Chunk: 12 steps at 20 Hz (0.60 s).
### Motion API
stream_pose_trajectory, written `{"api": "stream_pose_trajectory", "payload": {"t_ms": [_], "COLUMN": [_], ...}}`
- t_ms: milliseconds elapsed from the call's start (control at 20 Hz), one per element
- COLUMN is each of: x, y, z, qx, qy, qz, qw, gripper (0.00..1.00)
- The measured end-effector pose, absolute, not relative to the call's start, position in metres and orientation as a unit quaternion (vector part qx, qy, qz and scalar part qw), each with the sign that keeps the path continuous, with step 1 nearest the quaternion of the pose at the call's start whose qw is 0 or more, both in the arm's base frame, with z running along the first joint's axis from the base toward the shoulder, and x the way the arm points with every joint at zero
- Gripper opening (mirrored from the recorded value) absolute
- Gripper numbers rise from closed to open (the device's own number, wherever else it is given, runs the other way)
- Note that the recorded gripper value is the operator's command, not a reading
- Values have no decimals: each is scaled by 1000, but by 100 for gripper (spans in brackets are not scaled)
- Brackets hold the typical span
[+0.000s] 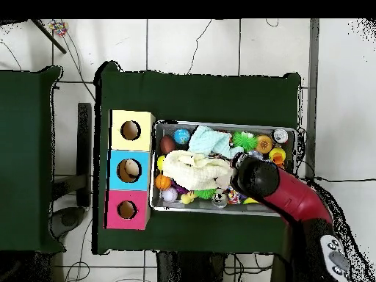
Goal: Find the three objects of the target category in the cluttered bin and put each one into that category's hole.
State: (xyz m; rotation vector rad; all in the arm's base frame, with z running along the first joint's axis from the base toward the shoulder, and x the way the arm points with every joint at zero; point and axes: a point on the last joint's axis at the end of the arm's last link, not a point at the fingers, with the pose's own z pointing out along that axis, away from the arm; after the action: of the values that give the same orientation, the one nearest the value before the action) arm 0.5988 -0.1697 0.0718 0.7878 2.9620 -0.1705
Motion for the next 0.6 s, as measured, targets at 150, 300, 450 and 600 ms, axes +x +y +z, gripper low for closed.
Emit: {"api": "stream_pose_trajectory", "payload": {"t_ms": [150, 300, 450, 600], "x": [598, 597, 593, 587], "y": [-179, -187, -189, -189], "z": [73, 71, 66, 59], "qx": [255, 245, 237, 230], "qy": [965, 968, 970, 972], "qz": [-51, -44, -37, -28], "qw": [40, 42, 40, 38], "gripper": [100, 100, 100, 100]}}
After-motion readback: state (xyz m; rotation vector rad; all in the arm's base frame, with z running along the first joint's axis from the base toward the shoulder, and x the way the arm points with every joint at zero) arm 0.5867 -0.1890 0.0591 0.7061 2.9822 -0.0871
